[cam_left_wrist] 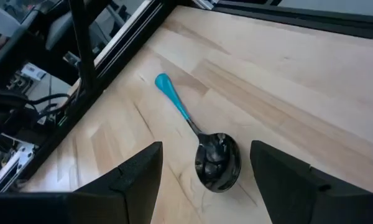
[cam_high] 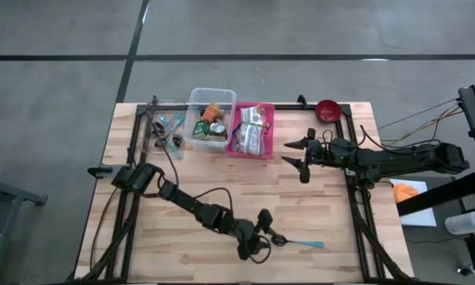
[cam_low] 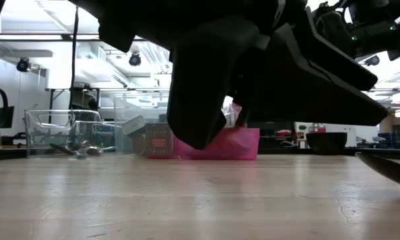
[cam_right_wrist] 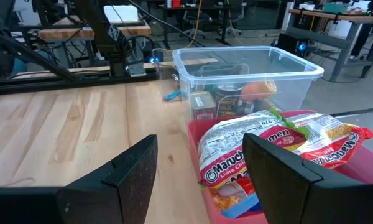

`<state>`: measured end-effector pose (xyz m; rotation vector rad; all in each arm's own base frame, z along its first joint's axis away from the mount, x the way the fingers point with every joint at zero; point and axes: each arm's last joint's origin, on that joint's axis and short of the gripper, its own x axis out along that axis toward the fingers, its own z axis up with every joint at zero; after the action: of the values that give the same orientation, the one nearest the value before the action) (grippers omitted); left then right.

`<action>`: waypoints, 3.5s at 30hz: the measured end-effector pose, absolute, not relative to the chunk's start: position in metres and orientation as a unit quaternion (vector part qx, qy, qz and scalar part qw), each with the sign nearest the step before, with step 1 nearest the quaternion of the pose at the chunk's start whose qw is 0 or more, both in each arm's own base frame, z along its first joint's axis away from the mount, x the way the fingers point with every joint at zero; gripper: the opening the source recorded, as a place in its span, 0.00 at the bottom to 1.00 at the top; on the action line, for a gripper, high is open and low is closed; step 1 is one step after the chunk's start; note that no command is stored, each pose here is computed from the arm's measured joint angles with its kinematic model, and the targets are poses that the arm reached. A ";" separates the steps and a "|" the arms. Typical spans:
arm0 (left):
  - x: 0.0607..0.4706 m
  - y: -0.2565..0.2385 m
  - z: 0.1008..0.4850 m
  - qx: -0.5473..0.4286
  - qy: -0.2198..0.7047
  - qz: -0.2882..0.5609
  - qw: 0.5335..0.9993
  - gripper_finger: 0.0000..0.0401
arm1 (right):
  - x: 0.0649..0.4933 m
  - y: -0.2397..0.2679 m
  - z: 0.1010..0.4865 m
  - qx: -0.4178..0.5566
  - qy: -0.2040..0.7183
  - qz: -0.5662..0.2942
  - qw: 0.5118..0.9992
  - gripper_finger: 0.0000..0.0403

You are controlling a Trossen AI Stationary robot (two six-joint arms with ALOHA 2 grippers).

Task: Pick & Place Food Item
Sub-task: Put the blue spoon into the left transparent bin

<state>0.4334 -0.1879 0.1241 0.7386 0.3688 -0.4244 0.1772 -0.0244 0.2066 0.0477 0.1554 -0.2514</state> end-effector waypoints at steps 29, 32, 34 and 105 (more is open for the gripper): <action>0.436 -0.198 0.108 0.282 0.173 -0.189 0.925 0.61 | 0.177 -0.024 0.207 0.024 0.077 -0.125 0.989 0.58; 0.437 -0.196 0.106 0.274 0.177 -0.186 0.927 0.61 | 0.177 -0.024 0.207 0.024 0.077 -0.125 0.989 0.58; 0.439 -0.192 0.101 0.264 0.186 -0.181 0.929 0.61 | 0.177 -0.024 0.207 0.024 0.077 -0.125 0.989 0.58; 0.187 -0.067 0.204 0.046 0.062 -0.052 0.996 0.61 | 0.178 -0.025 0.209 0.103 0.053 -0.132 0.985 0.58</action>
<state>0.1872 -0.0667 0.2044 0.0927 0.1251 -0.1048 0.1776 -0.0250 0.2092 0.2066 0.1062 -0.2644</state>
